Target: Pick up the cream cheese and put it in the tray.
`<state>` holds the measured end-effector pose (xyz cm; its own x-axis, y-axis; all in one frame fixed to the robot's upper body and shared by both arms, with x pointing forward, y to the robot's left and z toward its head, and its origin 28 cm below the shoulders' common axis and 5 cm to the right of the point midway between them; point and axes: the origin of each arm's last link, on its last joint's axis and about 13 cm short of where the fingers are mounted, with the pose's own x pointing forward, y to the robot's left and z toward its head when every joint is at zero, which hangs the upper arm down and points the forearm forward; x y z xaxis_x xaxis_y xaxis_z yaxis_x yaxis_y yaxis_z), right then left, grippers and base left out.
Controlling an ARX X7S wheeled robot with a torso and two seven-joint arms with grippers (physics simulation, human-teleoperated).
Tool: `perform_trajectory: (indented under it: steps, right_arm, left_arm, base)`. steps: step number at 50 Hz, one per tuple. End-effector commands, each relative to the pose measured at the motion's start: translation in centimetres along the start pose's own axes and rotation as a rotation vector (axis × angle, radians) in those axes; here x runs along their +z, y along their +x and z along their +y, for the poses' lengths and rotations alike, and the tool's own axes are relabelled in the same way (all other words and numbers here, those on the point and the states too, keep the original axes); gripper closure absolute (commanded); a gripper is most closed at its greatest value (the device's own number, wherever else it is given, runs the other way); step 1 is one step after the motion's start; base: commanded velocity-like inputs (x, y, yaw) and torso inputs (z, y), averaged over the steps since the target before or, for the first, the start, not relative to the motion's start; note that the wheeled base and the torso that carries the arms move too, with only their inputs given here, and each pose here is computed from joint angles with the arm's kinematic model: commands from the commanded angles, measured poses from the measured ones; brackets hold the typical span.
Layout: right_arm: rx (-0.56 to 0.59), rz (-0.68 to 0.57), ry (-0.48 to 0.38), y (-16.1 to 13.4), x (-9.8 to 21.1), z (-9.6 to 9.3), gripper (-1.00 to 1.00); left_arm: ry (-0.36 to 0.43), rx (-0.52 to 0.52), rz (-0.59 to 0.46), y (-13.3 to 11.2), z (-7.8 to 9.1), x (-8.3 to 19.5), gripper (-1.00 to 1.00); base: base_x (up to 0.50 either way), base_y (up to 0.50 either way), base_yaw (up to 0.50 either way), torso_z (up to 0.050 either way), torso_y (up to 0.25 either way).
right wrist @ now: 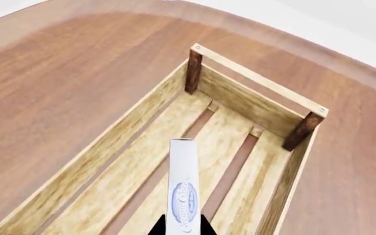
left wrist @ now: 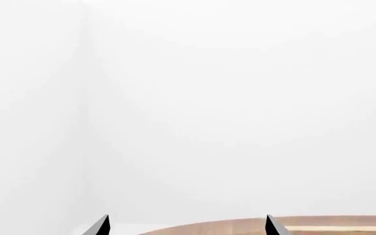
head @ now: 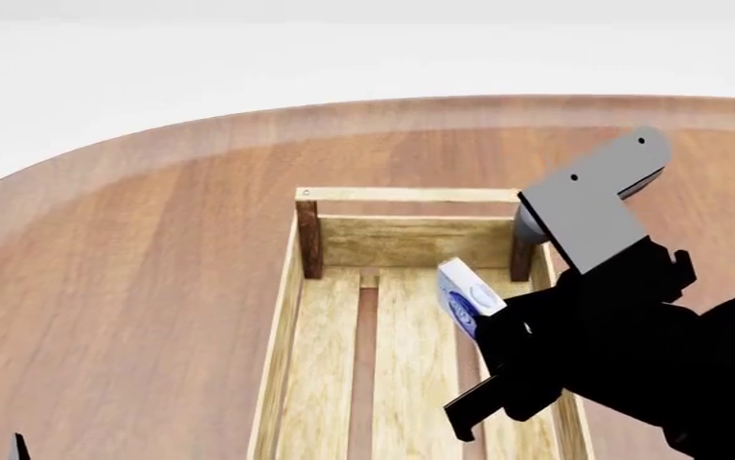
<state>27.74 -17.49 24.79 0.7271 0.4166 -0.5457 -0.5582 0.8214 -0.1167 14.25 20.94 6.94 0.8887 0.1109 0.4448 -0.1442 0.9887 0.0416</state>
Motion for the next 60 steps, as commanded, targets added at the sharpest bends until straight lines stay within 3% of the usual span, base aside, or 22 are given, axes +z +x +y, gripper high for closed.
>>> perform_trajectory:
  steps: [1, 60]
  right_arm:
    - [-0.012, -0.013, -0.015, 0.1, 0.4, -0.1, 1.0]
    - [-0.007, -0.039, -0.064, 0.7, 1.9, 0.7, 1.0]
  left_arm:
    - [-0.008, 0.006, -0.003, 0.0, 0.0, 0.1, -1.0]
    - [-0.01, 0.007, -0.007, 0.0, 0.1, 0.1, -1.0]
  base:
    - [0.0, 0.0, 0.0, 0.0, -0.09]
    - [0.0, 0.0, 0.0, 0.0, -0.092]
